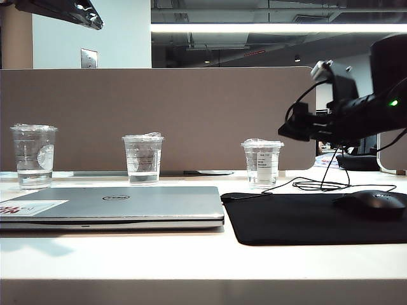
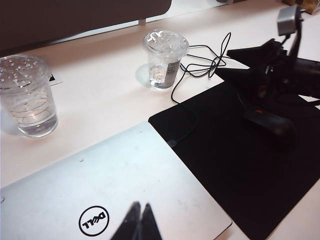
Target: Pick up the coffee cup on the right and place it on the right side of the laptop.
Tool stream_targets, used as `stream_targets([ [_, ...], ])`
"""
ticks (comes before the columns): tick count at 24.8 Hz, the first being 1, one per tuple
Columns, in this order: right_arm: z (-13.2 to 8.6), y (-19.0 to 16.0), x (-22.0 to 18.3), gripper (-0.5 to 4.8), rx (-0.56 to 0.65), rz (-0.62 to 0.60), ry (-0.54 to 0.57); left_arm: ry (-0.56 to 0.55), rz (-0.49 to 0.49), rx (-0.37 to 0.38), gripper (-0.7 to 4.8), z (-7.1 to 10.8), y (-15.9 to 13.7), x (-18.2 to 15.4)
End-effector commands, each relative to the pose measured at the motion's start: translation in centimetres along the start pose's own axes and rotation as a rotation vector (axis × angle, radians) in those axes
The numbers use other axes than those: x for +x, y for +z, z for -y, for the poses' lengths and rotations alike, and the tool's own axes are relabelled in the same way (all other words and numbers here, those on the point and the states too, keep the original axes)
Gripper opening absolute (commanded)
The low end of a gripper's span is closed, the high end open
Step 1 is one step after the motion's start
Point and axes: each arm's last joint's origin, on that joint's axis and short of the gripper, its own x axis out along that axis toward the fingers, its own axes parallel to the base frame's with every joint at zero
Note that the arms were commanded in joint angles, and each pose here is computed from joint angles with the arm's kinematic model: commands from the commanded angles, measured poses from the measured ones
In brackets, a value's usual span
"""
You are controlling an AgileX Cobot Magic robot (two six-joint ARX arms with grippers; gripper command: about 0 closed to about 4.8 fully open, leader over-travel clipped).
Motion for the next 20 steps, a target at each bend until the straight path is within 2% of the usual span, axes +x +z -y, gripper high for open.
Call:
stream_targets([
  [1, 0.6, 0.0, 1.9, 4.79, -0.008, 0.026, 0.013, -0.006, 0.025, 0.006, -0.05, 0.0, 0.4, -0.2],
  [10, 1.6, -1.6, 6.3, 4.79, -0.002, 0.008, 0.044, -0.006, 0.025, 0.006, -0.05, 0.0, 0.4, -0.2],
  [20, 0.7, -2.7, 9.6, 4.79, -0.007, 0.018, 0.025, -0.007, 0.029, 0.007, -0.05, 0.0, 0.4, -0.2],
])
